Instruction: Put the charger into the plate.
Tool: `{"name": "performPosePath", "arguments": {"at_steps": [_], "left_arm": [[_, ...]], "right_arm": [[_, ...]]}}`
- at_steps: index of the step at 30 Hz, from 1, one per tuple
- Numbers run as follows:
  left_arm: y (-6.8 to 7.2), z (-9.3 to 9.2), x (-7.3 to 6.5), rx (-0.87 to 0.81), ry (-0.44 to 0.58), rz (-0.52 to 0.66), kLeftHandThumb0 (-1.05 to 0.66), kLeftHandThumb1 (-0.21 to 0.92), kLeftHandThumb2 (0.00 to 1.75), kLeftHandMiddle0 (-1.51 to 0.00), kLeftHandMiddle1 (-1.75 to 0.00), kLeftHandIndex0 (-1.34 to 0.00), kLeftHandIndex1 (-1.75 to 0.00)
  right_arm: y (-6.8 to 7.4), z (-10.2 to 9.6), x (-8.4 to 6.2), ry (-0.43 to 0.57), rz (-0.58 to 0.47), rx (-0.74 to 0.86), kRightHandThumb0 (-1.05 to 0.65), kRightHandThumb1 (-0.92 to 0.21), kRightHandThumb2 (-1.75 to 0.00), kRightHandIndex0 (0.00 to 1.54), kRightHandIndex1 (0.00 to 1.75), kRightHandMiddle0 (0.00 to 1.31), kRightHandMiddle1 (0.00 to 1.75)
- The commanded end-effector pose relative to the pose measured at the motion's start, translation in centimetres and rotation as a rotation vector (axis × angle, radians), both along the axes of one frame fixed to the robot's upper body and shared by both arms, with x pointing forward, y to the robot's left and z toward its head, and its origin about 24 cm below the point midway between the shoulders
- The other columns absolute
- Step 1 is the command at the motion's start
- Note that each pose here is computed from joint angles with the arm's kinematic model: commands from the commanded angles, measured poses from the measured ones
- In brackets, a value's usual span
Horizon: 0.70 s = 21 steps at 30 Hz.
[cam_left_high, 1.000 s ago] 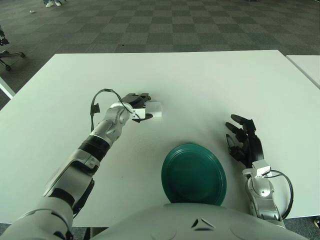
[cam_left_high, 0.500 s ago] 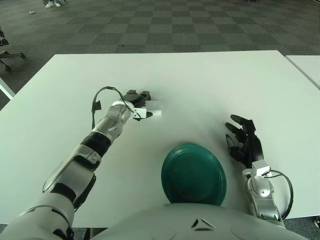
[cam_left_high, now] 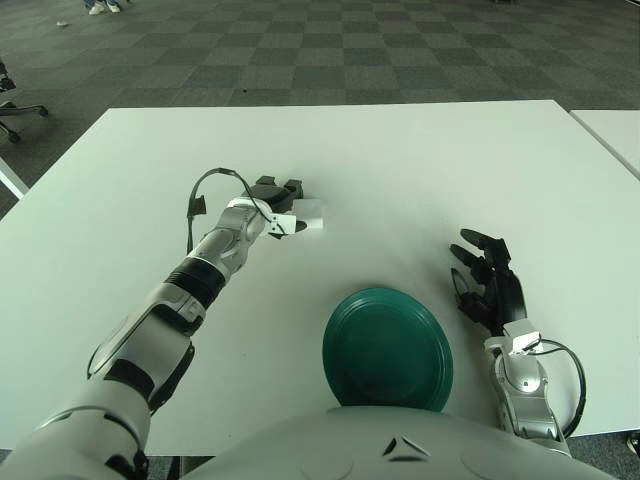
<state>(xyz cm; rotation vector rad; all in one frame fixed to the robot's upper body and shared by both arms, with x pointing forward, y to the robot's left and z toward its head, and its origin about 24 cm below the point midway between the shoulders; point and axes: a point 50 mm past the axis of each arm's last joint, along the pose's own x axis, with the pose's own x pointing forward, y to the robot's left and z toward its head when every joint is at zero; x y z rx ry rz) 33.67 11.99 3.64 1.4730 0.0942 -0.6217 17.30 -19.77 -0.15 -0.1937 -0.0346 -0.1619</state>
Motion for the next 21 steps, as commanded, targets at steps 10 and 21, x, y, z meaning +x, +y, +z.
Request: {"name": "performPosePath", "arguments": {"at_steps": [10,21], "left_arm": [[-1.3,-5.5,-2.8,-0.032,0.001,0.029,-0.58,0.89,0.64,-0.77,-1.75,-0.68,-1.74],[-2.0,-4.4,-3.1,-0.242,-0.253,0.054,-0.44,0.69,0.97,-1.14,-1.75,-1.03,-1.75]], "right_arm": [[0.5,-4.0,-2.4,0.19,-0.024,0.042,-0.51,-0.9,-0.51,0.36,0.37,0.0,0.94],[0.3,-4.0,-2.3,0.193,-0.027,0.034,-0.54,-0.92,-0.51,0.35,0.37,0.0,0.93]]}}
